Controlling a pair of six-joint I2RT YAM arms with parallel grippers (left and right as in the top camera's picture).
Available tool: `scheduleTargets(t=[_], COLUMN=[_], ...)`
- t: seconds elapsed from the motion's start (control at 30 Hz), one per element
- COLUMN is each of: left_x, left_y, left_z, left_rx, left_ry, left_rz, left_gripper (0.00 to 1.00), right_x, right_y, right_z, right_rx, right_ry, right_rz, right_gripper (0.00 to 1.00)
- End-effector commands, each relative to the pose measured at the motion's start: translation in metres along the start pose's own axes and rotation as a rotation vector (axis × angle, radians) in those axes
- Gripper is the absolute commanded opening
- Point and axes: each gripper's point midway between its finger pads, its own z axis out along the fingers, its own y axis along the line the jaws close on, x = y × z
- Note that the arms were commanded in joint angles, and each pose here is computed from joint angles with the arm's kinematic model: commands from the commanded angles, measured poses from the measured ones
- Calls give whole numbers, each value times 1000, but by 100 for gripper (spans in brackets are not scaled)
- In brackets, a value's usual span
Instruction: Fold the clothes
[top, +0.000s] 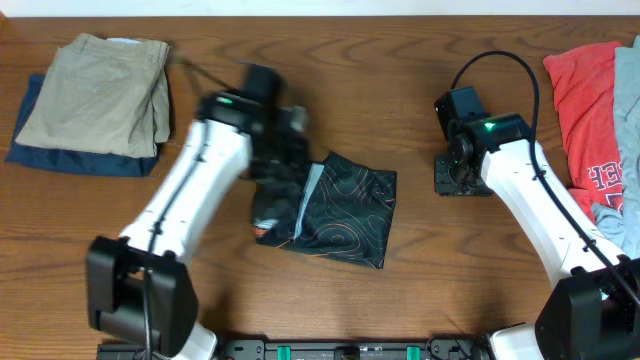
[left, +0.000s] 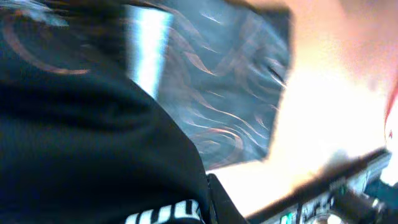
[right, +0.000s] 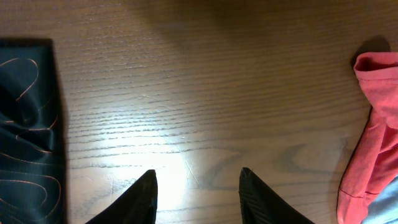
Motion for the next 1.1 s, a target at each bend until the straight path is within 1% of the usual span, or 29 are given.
scheduleTargets(t=[0.0, 0.2, 0.37, 0.43, 0.47, 0.53, 0.7, 0.77, 0.83, 0.93, 1.07], left_x=[14, 28, 36, 37, 38, 36, 30, 23, 14, -6, -24], left_y=[-40, -75, -90, -91, -92, -94, -102, -98, -88, -57, -7], left_z=[14, 43, 59, 62, 63, 64, 61, 53, 41, 16, -15], left_rx=[38, 18, 23, 22, 23, 29, 73, 76, 72, 25, -31], left_ry=[41, 61, 79, 87, 87, 80, 56, 30, -2, -73, -134], left_rz=[104, 191, 243, 249, 252, 258, 289, 303, 285, 204, 68], left_gripper=[6, 7, 8, 12, 17, 30, 41, 42, 43, 43, 44], right_x=[-2, -2, -1, 0, 0, 0, 1, 2, 2, 2, 0], right_y=[-6, -6, -4, -3, -3, -3, 2, 8, 19, 49, 95], right_z=[-1, -1, -1, -1, -1, -1, -1, -2, -3, -9, -27], right_rx=[15, 15, 7, 1, -1, -2, -30, -63, -122, -293, -517], right_ry=[-9, -8, -4, -2, -1, -1, 7, 15, 19, 11, -47], right_rz=[31, 30, 29, 27, 27, 27, 27, 25, -24, -153, -314], right_gripper=[41, 41, 42, 42, 44, 46, 56, 59, 60, 61, 62])
